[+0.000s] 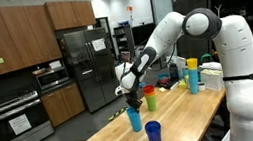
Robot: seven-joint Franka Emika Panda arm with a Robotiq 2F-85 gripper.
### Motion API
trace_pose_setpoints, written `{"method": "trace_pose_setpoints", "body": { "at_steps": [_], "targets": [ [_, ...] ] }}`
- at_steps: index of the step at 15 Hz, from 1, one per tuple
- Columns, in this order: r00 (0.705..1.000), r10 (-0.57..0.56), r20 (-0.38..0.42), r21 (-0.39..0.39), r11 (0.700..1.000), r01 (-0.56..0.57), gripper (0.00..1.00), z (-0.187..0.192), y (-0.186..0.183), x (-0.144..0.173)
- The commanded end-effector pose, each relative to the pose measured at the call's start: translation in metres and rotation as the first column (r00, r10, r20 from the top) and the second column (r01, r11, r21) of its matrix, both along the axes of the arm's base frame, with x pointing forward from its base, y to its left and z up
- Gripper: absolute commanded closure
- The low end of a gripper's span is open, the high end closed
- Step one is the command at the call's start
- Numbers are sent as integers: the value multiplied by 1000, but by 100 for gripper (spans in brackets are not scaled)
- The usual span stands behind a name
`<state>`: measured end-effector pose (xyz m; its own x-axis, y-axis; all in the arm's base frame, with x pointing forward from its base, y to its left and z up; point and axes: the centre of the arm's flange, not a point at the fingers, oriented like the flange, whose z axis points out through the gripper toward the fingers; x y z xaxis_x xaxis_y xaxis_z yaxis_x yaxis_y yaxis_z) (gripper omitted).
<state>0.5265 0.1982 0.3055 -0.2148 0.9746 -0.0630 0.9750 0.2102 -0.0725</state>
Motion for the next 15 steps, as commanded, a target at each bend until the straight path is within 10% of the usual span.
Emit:
{"method": "trace_pose_setpoints", "body": {
  "at_steps": [1,15],
  "targets": [
    [1000,4,5,43,999,-4,99,20,-8,5],
    [988,-61,140,211,977,30,99,157,-31,24]
  ]
}}
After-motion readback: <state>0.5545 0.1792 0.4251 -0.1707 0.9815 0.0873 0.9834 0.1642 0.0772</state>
